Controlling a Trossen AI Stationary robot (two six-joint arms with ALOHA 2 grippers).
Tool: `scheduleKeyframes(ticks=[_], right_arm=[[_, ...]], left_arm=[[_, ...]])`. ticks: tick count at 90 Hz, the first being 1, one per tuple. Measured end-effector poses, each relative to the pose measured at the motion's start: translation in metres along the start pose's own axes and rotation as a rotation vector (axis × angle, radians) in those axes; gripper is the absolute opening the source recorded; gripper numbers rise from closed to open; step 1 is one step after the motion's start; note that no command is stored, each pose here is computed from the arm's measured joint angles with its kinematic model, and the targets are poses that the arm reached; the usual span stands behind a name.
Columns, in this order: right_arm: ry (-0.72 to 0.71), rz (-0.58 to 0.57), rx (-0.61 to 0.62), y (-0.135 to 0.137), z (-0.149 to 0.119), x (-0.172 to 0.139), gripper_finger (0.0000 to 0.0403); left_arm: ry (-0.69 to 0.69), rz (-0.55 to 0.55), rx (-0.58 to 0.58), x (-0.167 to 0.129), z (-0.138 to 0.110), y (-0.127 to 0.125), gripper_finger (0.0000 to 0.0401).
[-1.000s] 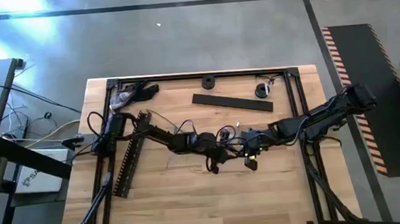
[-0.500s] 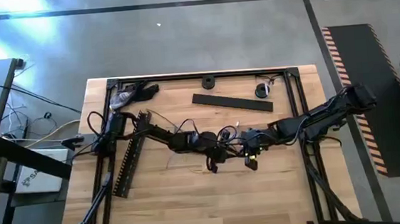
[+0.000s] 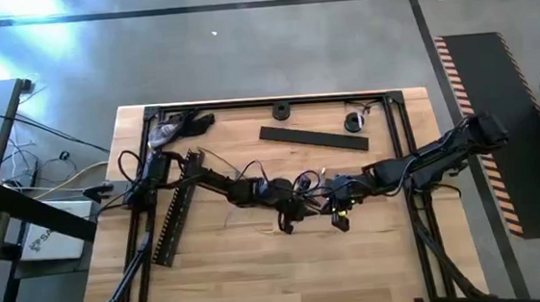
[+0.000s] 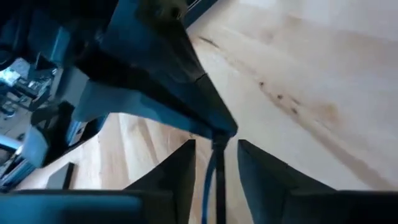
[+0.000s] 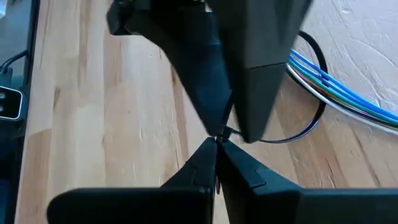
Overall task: Ziptie cables
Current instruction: Insert the right cable zip tie into the cable wires
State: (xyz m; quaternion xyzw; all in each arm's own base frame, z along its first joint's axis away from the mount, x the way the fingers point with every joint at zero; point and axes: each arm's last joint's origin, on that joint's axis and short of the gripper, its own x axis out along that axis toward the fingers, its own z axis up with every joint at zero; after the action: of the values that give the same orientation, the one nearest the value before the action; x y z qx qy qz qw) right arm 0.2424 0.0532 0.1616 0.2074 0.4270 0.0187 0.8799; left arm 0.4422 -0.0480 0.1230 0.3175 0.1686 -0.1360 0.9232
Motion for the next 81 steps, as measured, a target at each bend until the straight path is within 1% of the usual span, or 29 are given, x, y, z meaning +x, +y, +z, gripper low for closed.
scheduleKeyframes(ticks=[8, 23, 31, 47, 59, 81], right_arm=[[0.000, 0.000, 0.000, 0.0000, 0.0000, 0.0000, 0.0000], [0.000, -0.004, 0.001, -0.0002, -0.0001, -0.0001, 0.0000], [0.001, -0.004, 0.001, -0.0002, -0.0002, -0.0001, 0.0000], [0.001, -0.004, 0.004, -0.0002, -0.0002, -0.0001, 0.0000], [0.007, 0.004, 0.004, -0.0001, -0.0004, -0.0001, 0.0000], [0.040, 0.004, -0.006, 0.0025, -0.0047, 0.0000, 0.0000]], left_arm=[[-0.005, 0.004, -0.022, 0.0000, 0.0004, 0.0003, 0.0062], [0.000, 0.015, -0.025, -0.0001, 0.0004, 0.0005, 0.0021], [0.001, 0.018, -0.021, -0.0001, 0.0005, 0.0005, 0.0007], [0.003, 0.024, -0.017, 0.0000, 0.0013, -0.0002, 0.0004], [0.029, 0.059, 0.005, 0.0002, 0.0043, -0.0041, 0.0002], [0.085, 0.080, 0.002, 0.0001, 0.0034, -0.0082, 0.0000]])
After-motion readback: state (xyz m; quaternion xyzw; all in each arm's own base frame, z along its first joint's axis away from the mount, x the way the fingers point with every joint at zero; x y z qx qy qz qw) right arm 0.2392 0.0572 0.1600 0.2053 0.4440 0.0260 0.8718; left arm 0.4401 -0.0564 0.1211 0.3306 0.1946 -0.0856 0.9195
